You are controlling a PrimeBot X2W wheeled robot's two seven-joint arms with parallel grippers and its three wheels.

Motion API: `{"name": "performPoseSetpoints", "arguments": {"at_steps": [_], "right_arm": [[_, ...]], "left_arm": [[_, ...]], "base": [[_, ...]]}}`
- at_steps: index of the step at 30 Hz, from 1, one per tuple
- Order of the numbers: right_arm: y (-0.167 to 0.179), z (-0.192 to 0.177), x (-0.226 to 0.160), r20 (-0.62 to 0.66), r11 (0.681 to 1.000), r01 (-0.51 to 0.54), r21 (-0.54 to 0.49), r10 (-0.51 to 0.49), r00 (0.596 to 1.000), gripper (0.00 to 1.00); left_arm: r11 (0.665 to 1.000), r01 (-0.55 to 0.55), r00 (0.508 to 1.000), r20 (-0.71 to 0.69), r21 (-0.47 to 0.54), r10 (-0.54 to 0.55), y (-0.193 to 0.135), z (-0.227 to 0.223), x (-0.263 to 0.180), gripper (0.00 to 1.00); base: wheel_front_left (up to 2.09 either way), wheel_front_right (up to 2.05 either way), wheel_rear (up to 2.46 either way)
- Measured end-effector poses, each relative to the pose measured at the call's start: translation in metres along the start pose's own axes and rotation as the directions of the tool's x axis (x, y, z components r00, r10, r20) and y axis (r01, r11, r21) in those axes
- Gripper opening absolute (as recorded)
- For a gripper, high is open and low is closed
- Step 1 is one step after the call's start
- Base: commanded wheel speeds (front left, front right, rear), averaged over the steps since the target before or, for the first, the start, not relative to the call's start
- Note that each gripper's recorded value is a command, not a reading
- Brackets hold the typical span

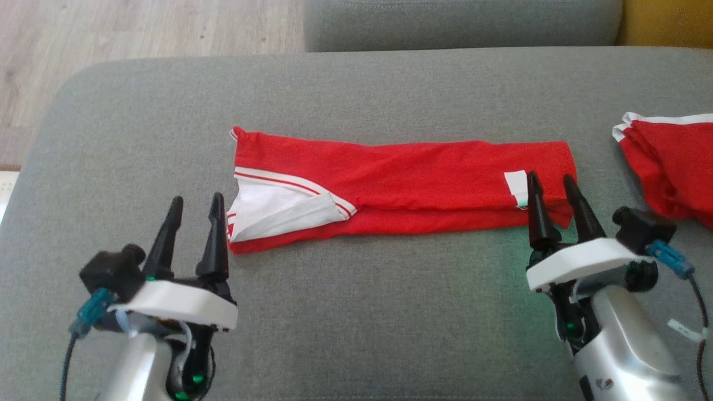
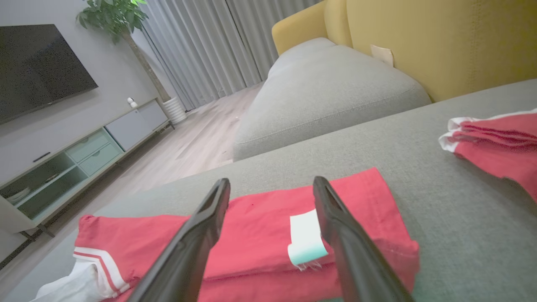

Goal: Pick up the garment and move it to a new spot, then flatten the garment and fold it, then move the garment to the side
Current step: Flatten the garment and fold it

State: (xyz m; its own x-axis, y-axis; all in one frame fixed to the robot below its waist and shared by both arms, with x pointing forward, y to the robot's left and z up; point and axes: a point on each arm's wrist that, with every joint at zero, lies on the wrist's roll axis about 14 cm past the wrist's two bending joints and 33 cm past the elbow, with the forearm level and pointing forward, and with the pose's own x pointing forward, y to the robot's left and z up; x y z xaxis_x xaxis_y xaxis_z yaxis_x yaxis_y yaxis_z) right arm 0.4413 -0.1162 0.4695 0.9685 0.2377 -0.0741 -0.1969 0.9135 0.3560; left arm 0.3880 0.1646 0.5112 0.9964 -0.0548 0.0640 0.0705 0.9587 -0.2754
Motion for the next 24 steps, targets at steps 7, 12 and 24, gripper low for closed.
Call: {"name": "performPoseSetpoints", "arguments": {"at_steps": [7,12,24], "right_arm": [[-0.026,-0.01,0.003,-0.012,0.995,0.094,-0.025,-0.095,0.995,1.0],[-0.063,-0.018,0.011,-0.062,0.977,0.214,-0.022,-0.215,0.975,1.0],[-0.082,-0.083,0.016,-0.293,0.952,0.306,0.0,-0.292,0.91,1.0]], "left_arm": [[1.0,0.027,0.999,-0.044,0.004,-0.027,-0.003,-0.02,-0.005,1.0],[0.999,0.035,0.998,-0.05,0.006,-0.034,-0.003,-0.024,0.001,1.0],[1.0,0.012,0.996,-0.091,0.004,-0.012,0.007,-0.039,0.005,1.0]], "base": [[0.0,0.0,0.0],[0.0,0.0,0.0],[0.0,0.0,0.0]]}}
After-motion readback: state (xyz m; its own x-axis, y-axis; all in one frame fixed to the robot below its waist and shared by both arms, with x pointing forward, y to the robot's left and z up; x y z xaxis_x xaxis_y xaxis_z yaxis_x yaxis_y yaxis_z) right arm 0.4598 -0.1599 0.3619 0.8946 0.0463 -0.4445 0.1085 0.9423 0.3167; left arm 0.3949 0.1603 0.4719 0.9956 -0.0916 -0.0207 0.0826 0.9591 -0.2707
